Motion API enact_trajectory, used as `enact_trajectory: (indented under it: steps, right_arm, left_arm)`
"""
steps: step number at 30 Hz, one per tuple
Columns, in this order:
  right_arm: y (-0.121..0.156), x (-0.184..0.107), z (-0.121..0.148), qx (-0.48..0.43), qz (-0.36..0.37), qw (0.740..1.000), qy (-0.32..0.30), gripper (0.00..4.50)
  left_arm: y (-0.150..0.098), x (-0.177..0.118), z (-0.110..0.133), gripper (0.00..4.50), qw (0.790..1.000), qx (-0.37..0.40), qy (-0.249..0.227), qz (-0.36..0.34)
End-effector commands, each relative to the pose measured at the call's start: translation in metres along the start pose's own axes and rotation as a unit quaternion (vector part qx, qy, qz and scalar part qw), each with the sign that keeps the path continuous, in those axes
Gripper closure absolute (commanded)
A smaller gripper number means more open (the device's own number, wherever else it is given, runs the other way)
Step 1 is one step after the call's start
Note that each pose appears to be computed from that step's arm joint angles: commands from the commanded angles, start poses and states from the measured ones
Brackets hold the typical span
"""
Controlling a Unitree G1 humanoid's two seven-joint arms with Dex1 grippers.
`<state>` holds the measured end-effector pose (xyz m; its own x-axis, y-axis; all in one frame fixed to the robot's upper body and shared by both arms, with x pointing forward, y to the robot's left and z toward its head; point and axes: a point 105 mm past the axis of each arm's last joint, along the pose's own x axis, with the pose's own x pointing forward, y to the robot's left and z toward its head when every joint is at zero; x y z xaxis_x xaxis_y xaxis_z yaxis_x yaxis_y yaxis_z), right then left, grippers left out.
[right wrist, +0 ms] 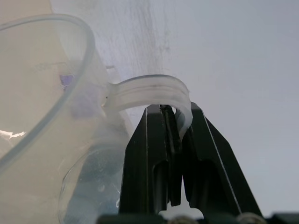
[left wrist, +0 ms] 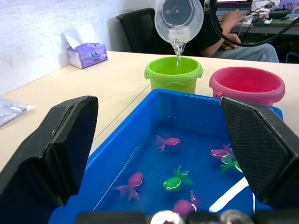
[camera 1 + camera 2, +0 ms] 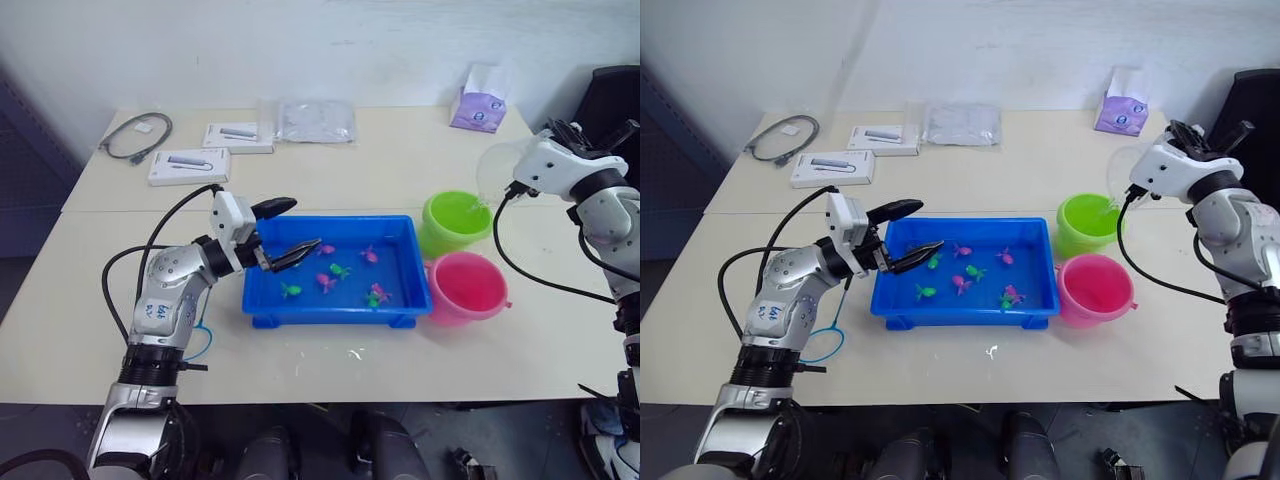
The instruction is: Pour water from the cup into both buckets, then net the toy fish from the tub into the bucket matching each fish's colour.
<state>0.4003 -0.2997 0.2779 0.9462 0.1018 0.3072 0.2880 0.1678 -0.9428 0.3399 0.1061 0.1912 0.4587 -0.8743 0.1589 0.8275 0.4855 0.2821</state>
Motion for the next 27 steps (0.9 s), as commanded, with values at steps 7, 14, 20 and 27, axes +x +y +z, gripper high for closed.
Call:
enact_trajectory:
  steps: [7,14,20,27]
  right_arm:
    - [-0.029,0.003,0.004,-0.036,-0.058,0.997,-0.027,4.41]
    - [-0.023,0.000,0.007,-0.042,-0.060,0.996,-0.041,4.41]
    - [-0.011,-0.001,0.006,-0.011,-0.048,0.998,-0.037,4.41]
    - [-0.021,-0.016,-0.026,0.289,-0.094,0.952,0.028,4.41]
  left_arm:
    - [0.007,0.005,0.010,0.00,1.000,0.012,-0.018,0.002]
    - [0.004,0.007,0.011,0.00,1.000,0.022,-0.019,-0.007]
    - [0.002,0.007,0.011,0.00,0.999,0.025,-0.021,-0.012]
    - [-0.001,0.002,0.013,0.00,0.999,0.018,-0.021,-0.019]
